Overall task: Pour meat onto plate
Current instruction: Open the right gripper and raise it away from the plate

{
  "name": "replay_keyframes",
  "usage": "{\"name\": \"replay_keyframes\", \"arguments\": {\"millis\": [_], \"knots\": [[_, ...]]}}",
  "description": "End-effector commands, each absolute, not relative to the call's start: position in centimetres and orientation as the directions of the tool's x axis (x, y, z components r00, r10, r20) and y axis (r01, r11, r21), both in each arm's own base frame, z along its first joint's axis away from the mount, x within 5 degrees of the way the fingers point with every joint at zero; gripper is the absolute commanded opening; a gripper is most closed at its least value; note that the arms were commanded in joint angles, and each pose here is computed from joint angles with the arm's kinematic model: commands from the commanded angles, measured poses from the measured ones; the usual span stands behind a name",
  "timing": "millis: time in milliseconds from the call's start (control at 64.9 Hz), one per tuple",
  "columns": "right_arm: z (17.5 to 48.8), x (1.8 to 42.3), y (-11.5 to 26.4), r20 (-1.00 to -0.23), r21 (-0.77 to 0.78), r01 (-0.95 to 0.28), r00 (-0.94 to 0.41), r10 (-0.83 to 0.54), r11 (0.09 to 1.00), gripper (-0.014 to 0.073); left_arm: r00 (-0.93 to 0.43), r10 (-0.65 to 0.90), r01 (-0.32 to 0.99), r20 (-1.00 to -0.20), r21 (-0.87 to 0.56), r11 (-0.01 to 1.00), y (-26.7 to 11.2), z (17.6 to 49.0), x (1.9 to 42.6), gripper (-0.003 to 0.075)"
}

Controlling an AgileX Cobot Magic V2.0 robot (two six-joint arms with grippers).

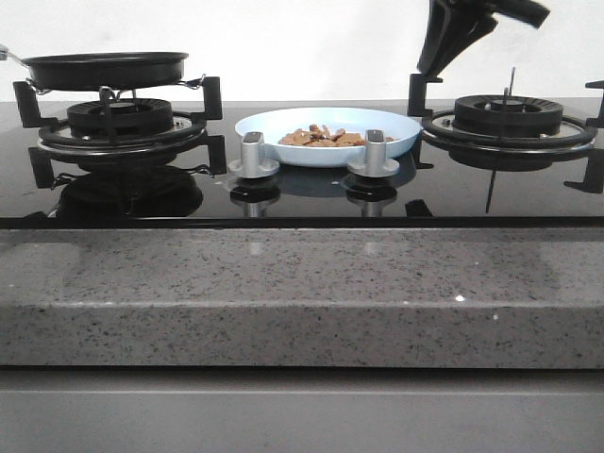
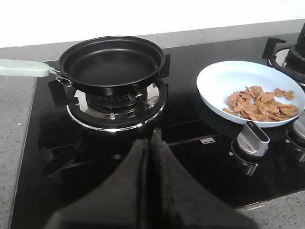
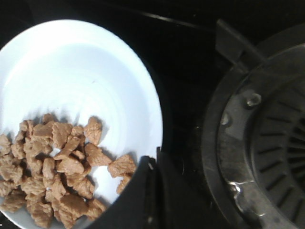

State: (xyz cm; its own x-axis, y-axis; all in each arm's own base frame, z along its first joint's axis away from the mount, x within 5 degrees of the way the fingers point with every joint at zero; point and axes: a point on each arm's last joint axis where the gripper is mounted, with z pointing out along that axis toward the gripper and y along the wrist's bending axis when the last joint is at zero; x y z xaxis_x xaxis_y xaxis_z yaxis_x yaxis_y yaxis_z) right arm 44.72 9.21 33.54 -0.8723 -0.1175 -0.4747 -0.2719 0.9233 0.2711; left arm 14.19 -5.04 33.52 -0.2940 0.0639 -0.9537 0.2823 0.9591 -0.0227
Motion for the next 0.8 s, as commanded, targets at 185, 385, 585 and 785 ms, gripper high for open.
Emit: {"name": "replay_keyframes", "arguments": {"millis": [185,385,585,785], "knots": [[42.1,39.4,8.3,-0.650,0.230,-0.338,-0.751,-0.115,0.913,-0.0060,-0.212,0.030,0.313,-0.977,-0.038,0.949,-5.4,34.9,14.3,-0.0020],[43.0,34.7,7.4,-0.732,0.185,-0.347,-0.673,-0.106,0.919,-0.0060,-0.212,0.030,0.313,-0.977,-0.038,0.949,-5.4,34.9,14.3,-0.0020],[42.1,28.3,6.0,-0.835,0.132,-0.322,-0.546,-0.070,0.938,-0.0060,-0.212,0.030,0.313,-0.977,-0.038,0.949,-5.4,34.9,14.3,-0.0020],[39.7,22.3,4.7,-0.891,0.122,-0.276,-0.454,-0.018,0.953,-0.0060,-0.212,0.030,0.313,-0.977,-0.038,0.949,-5.4,34.9,14.3,-0.0020]]}}
